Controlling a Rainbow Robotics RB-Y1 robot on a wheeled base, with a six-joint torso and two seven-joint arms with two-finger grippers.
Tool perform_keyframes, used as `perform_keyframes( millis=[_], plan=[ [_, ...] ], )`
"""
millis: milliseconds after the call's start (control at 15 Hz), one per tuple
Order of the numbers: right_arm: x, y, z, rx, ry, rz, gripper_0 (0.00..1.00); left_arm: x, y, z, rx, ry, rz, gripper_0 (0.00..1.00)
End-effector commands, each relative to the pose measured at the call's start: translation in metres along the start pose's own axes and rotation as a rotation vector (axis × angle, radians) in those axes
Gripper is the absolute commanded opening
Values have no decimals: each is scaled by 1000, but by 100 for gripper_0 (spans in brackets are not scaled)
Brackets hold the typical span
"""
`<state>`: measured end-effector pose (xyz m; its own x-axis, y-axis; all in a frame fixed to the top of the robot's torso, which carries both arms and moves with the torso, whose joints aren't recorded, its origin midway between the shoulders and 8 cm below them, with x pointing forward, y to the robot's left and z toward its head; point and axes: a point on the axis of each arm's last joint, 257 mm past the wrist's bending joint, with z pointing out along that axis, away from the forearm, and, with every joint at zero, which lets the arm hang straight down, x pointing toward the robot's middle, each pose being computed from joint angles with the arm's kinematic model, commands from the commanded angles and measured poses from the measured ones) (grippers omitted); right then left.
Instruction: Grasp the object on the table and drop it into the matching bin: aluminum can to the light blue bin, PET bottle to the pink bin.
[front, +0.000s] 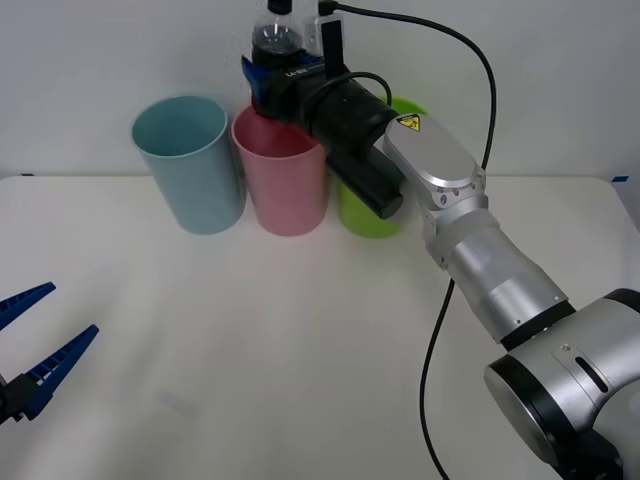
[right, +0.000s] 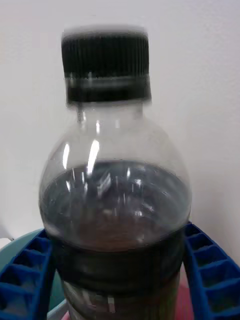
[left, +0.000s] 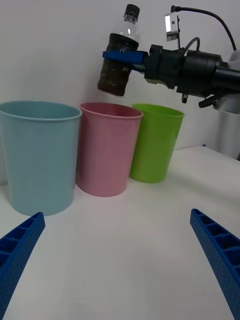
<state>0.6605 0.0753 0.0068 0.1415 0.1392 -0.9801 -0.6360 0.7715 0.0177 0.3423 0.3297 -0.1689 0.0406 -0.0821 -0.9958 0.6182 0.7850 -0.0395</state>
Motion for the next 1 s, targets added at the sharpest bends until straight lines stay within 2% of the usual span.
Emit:
perform_keyframes(
  millis=[67, 333, 733, 1000],
  plan=[
    [1, 1, 0, -4, 0, 2, 100, 0, 0, 0, 0, 0, 0, 100],
    [-5, 0, -13, -18, -29, 9, 100, 0, 0, 0, 0, 0, 0, 100],
    [-12, 0, -68, -57, -82, -41, 100, 0, 0, 0, 0, 0, 0, 100],
    [-4, -6, -113, -69, -82, -68, 100, 0, 0, 0, 0, 0, 0, 100]
  ],
)
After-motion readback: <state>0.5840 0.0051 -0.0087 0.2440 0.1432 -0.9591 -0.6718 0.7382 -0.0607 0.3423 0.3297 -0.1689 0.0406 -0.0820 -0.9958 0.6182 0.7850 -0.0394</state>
